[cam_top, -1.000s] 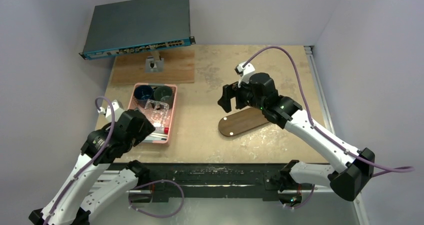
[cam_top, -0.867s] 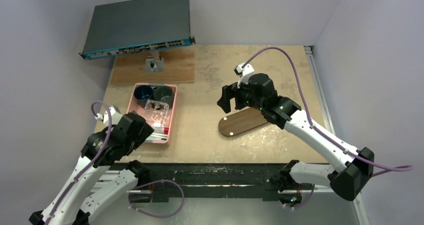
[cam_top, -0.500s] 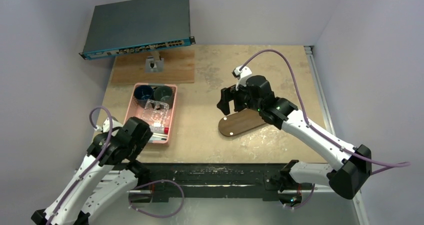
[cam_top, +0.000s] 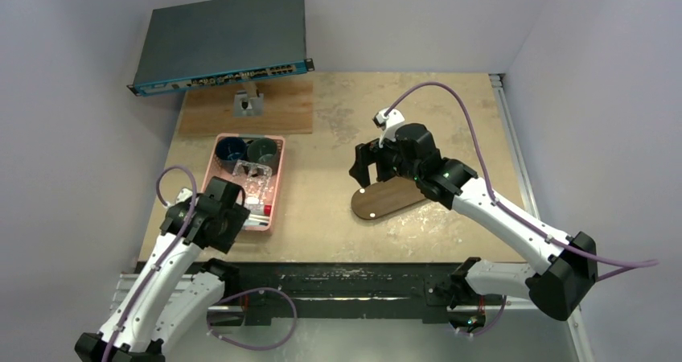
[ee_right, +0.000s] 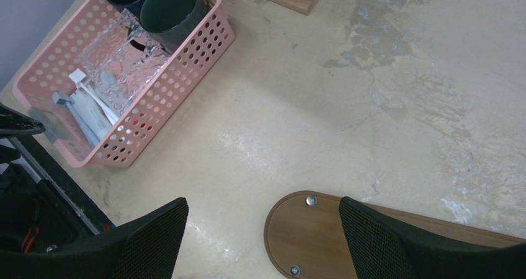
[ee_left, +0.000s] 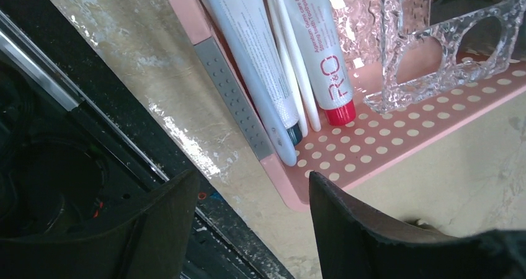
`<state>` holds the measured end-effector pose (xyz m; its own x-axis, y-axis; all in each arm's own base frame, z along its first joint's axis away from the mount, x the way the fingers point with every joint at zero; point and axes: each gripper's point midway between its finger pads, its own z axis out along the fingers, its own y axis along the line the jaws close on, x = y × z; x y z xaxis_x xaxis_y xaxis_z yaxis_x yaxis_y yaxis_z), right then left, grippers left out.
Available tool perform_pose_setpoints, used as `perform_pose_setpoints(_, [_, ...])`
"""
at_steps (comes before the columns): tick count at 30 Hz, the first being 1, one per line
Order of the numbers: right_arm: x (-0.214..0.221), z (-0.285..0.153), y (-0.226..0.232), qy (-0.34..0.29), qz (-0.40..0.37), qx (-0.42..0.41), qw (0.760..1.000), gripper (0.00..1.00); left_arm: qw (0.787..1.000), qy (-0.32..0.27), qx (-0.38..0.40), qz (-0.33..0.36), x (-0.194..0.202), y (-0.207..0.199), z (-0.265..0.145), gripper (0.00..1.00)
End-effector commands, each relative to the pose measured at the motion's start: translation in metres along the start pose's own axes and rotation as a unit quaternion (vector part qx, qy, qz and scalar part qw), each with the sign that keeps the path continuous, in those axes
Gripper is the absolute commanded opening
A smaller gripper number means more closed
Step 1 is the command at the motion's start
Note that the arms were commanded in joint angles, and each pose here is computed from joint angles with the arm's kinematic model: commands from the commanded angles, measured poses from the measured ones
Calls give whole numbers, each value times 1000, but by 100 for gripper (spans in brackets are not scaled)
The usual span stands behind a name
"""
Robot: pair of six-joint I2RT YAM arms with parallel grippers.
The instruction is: Prepare toiletry sets of a toothbrush and toothpaste on the tray
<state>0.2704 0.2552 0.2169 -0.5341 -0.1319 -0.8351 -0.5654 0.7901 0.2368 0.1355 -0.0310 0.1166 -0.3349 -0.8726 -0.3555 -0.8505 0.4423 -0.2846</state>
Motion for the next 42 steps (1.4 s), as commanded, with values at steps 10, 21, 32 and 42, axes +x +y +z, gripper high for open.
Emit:
perform_pose_setpoints(10, [6,4,10,-1,0,-29,1000,92,999,21,-9,30,1,-17,27,63])
perform_pose_setpoints(21, [10,9,13,8,1,-35,999,91,998,34,-31,36,2,-3,44,43])
perform_pose_setpoints(32, [12,8,14,12,3,-32,999,90,997,53,-32,52,8,-3,52,8])
perform_pose_setpoints(42, [9,4,13,13,2,-26,1000,89,989,65,28,128,10,-21,46,0])
